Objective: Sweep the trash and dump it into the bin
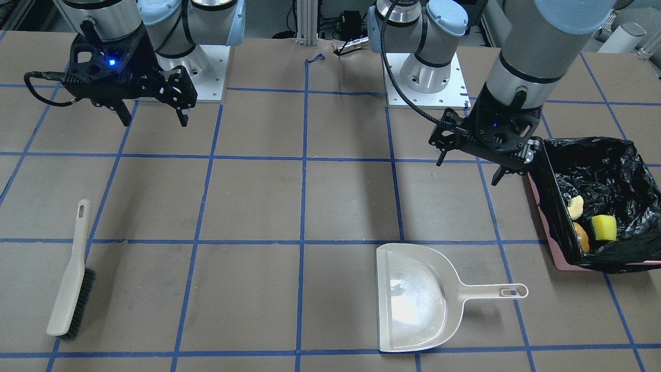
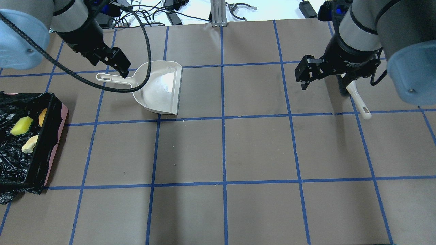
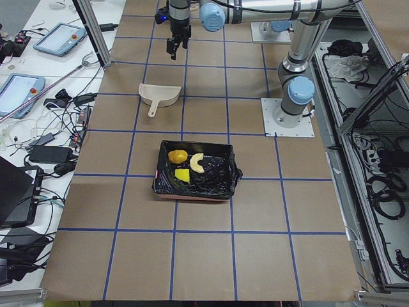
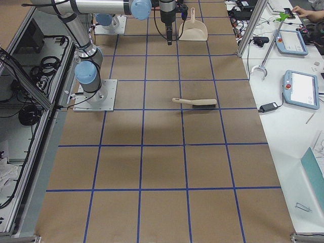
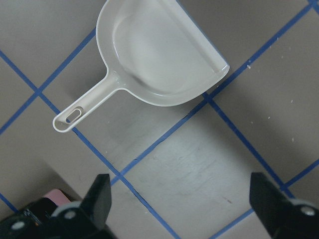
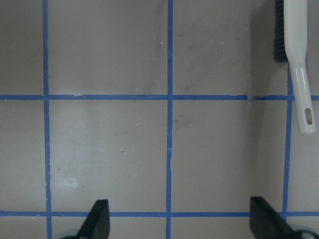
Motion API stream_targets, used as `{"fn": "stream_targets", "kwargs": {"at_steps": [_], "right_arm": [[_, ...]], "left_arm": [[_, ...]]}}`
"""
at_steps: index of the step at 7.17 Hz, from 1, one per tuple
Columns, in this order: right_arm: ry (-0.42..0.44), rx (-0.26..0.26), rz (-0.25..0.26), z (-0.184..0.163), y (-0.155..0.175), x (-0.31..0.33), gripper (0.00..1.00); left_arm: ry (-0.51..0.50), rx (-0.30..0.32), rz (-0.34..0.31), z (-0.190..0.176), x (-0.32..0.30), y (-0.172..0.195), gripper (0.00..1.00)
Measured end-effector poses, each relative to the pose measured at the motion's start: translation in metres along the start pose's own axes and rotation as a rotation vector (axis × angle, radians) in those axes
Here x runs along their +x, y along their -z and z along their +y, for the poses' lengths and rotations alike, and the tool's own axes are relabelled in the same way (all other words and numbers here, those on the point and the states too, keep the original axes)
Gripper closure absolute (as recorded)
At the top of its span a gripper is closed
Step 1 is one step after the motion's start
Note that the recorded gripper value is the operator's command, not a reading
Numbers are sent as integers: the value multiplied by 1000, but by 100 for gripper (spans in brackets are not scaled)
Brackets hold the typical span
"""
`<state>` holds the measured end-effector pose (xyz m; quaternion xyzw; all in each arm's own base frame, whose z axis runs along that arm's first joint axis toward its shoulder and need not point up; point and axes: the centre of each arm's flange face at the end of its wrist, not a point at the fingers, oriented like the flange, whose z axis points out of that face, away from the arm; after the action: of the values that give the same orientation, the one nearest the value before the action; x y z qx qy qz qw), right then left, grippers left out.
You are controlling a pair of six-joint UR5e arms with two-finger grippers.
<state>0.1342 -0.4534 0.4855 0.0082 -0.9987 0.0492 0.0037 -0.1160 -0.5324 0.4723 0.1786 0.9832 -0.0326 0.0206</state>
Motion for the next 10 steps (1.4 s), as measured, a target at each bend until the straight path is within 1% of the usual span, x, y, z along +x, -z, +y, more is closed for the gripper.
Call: {"fn": "stream_targets", "kwargs": {"at_steps": [1, 2, 3, 4, 6, 8, 10], "right_arm": [[1, 1, 14, 0, 1, 1, 0], [2, -3, 36, 1, 0, 3, 0], [2, -9, 52, 1, -1, 5, 0], [4, -10, 63, 1, -2, 6, 0], [2, -9, 62, 0, -3, 5, 0], [11, -9, 60, 2, -1, 4, 0], [16, -5, 46, 3, 2, 2, 0]], "left_arm": [[155, -20, -18, 4, 21, 2, 0], [281, -36, -26, 6, 38, 2, 0], [367, -56, -30, 8, 46, 1, 0], [417, -75, -37, 9, 49, 1, 0], [448, -96, -47, 11, 50, 2, 0], [453, -102, -48, 13, 51, 4, 0], [453, -102, -48, 14, 51, 5, 0]]}}
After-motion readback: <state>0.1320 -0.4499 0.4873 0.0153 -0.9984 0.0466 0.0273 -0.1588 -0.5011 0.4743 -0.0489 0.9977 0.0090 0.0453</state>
